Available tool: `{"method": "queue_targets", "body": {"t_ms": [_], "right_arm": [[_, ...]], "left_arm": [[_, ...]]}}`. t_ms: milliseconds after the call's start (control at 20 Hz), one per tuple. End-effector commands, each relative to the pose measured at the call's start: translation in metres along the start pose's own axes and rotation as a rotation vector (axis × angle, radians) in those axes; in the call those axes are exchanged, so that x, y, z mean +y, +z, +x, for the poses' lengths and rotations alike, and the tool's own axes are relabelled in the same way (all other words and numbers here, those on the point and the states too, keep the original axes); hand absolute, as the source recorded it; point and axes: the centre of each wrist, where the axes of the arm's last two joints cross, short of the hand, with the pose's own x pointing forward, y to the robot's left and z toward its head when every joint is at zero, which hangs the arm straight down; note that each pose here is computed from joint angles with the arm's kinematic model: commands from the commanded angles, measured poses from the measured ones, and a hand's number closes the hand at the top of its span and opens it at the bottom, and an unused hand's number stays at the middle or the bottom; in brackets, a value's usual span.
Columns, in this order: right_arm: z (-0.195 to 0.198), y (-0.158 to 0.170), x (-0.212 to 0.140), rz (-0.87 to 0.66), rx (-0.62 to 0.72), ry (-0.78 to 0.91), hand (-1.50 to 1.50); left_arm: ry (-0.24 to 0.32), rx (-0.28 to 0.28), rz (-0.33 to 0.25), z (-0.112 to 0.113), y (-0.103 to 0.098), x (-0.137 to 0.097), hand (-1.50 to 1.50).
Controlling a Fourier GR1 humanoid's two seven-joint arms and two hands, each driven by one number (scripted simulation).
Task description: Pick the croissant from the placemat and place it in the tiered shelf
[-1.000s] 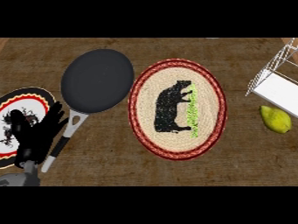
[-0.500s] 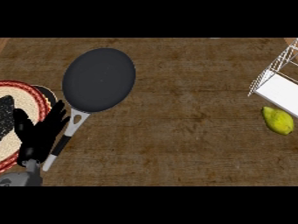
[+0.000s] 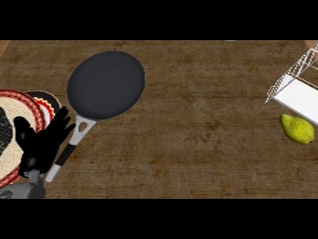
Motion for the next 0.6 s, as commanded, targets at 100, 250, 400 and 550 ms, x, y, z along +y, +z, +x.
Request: {"method": "queue_targets", "body": {"t_ms": [100, 250, 400, 550], "right_arm": [[-0.013, -0.025, 0.024, -0.010, 0.005, -0.005, 1.50], [-0.004, -0.032, 0.024, -0.036, 0.013, 0.032, 1.50], [-0.044, -0.045, 0.036, -0.013, 0.009, 0.054, 1.50], [-0.026, -0.046, 0.035, -0.030, -0.031, 0.009, 1.50]], "left_arm": [[-0.006, 0.063, 0.010, 0.001, 0.000, 0.007, 0.00], [-0.008, 0.064, 0.010, -0.019, 0.000, -0.012, 0.00], [0.006, 0.057, 0.004, -0.026, 0.000, -0.006, 0.00], [-0.003, 0.048, 0.007, -0.017, 0.007, 0.012, 0.00]]}}
